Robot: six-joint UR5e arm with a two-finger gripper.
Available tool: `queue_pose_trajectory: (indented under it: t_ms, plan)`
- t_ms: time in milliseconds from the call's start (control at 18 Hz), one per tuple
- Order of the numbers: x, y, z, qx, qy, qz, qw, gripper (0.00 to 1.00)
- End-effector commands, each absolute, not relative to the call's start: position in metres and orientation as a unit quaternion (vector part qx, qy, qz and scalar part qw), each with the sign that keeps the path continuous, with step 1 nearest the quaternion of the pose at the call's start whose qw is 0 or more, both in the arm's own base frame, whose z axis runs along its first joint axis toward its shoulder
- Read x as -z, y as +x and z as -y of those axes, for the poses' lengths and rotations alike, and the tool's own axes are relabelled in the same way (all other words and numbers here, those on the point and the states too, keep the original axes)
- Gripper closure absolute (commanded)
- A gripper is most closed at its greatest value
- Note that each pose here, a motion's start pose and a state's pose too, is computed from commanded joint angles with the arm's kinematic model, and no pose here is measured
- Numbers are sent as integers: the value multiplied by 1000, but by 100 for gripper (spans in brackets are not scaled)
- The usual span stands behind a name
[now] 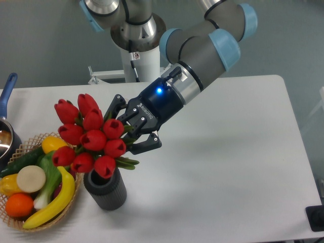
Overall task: Insert the flowers into the vase
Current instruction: 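Carry the tulip bunch over to the black vase, then lower the tulip stems down into the black vase opening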
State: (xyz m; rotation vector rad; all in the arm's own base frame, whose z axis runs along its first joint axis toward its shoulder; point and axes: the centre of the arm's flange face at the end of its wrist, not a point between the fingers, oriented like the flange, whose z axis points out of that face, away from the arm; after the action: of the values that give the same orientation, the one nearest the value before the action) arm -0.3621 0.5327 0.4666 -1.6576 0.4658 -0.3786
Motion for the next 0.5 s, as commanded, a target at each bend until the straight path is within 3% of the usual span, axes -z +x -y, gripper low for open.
queue_pose_trajectory:
  t_ms: [500]
  plan:
    - [-457, -362, -555, 192, -693, -226, 657, 61]
